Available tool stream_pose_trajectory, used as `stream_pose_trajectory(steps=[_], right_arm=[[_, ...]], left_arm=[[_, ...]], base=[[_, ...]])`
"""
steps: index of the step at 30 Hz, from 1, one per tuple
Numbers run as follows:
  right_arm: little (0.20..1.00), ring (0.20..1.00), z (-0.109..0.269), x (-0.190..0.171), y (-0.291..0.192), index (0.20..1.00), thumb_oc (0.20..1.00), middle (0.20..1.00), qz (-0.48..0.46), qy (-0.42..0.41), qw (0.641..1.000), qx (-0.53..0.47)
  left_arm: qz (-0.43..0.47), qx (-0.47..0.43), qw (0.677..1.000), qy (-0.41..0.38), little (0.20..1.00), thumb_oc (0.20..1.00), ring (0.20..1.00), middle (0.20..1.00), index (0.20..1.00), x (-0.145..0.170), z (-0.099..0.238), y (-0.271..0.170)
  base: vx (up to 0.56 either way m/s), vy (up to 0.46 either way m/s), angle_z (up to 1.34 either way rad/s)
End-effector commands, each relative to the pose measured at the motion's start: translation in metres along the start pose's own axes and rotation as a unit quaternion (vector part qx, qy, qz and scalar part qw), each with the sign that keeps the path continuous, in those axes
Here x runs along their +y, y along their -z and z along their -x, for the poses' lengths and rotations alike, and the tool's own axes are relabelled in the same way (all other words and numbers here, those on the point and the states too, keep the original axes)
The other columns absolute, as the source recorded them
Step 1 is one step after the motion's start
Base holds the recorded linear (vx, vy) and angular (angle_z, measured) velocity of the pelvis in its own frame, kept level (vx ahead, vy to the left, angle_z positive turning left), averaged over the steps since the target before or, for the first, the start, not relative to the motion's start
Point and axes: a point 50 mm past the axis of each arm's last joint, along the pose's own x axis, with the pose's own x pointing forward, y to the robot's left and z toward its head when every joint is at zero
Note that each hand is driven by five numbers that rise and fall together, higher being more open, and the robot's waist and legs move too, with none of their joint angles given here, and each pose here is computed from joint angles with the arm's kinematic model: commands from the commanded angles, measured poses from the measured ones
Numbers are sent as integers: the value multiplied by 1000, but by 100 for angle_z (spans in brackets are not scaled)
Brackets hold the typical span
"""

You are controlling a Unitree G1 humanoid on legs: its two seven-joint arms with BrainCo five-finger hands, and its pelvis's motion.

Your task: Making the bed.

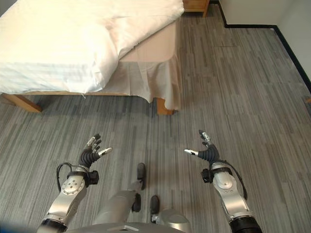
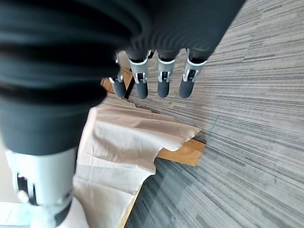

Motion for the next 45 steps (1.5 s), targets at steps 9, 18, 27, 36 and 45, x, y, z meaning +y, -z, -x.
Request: stream_pose_trajectory(steps=[9, 18, 27, 36, 45], right_arm=[[1000, 1000, -3, 25, -22, 1000, 1000, 1000, 51, -45, 996, -55], [1000, 1000, -1, 36, -19, 1000, 1000, 1000, 37, -46, 997, -46], [1000, 1000, 14, 40, 14, 1000, 1000, 1000, 12, -62, 998, 27], [1000, 1000, 18, 27, 32, 1000, 1000, 1000, 33, -48, 996, 67], [1000, 1000, 55, 34, 68, 1000, 1000, 1000, 24, -46, 989, 139]], left_arm=[[-31, -53, 998, -18, 1000, 1000, 1000, 1000, 1000, 10, -5, -23], [-36, -49, 998, -14, 1000, 1000, 1000, 1000, 1000, 12, -9, -21], [-35, -51, 998, -20, 1000, 1000, 1000, 1000, 1000, 18, -7, -21], [-14, -49, 999, -14, 1000, 1000, 1000, 1000, 1000, 11, -10, -22], [-44, -211, 960, -181, 1000, 1000, 1000, 1000, 1000, 51, -25, -102]], base=[[329, 75, -7], [328, -165, 93], [197, -205, 59], [40, -138, 6], [51, 56, 23]])
